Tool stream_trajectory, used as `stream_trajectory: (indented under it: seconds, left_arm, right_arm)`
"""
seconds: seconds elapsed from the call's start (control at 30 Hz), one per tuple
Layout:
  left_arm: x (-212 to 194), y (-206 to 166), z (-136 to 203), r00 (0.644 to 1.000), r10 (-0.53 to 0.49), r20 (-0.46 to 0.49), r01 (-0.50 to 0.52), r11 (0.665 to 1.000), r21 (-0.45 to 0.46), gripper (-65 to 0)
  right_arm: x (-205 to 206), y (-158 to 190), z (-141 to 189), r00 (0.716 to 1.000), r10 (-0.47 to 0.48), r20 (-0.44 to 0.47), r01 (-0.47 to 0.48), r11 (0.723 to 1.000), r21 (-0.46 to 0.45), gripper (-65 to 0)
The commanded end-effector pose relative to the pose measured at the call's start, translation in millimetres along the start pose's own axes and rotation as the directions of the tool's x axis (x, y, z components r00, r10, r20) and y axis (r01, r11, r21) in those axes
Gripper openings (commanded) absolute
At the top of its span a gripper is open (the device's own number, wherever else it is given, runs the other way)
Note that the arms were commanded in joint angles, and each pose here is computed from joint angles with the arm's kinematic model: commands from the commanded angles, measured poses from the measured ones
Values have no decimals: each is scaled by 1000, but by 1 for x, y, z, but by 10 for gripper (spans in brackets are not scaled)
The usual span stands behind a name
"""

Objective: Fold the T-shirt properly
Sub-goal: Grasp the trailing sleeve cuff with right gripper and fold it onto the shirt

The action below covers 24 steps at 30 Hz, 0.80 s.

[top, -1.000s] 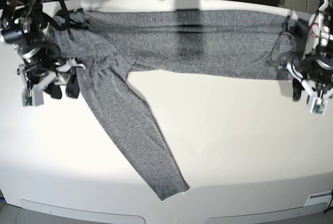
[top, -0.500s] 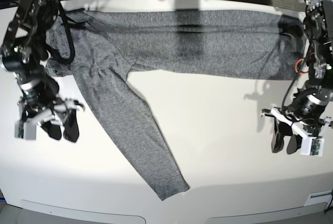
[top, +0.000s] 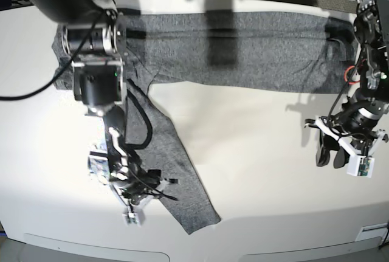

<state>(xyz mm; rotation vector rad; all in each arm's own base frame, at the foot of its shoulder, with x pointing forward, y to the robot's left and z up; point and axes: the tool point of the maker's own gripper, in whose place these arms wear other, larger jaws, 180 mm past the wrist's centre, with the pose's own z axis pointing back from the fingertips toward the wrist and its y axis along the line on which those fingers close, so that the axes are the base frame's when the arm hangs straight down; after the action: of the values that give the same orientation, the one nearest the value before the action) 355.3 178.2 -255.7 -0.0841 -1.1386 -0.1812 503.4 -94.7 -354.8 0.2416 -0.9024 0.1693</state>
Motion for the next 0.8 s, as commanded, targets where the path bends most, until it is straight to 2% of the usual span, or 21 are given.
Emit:
stream_trajectory:
  seconds: [0.0,0.1,0.17,0.27,0.37,0.47,0.57,0.67,0.77]
  left_arm:
    - [15,3,2,999,-9,47,8,1000,4,-422]
    - [14,3,2,999,-8,44,8,1000,4,-422]
    - [13,3,2,999,-8,36,8,1000,4,-422]
    - [11,3,2,1000,-8,24,8,1000,4,-422]
    - [11,3,2,1000,-8,25,8,1000,4,-422]
    - [11,3,2,1000,-8,24,8,1000,4,-422]
    - [11,3,2,1000,-9,24,9,1000,5,-422]
    - [11,3,2,1000,-8,25,8,1000,4,-422]
    - [11,3,2,1000,-8,25,8,1000,5,-422]
  right_arm:
    - [32,7,-3,997,1,75,-2,1000,15,-650]
    - [43,13,-15,991,-26,129,25,1000,9,-650]
    - [46,9,-18,990,-21,138,29,998,-56,-650]
    - [38,2,-22,993,16,119,1,990,-142,-650]
    - [26,0,-25,996,30,85,-15,985,-170,-650]
    - [1,-2,-31,999,49,11,-46,983,-178,-650]
    - [-33,-2,-35,997,51,-66,-62,983,-174,-650]
    - [-57,4,-36,993,49,-104,-64,987,-151,-650]
    - [-77,23,-37,986,74,-146,-82,996,-45,-650]
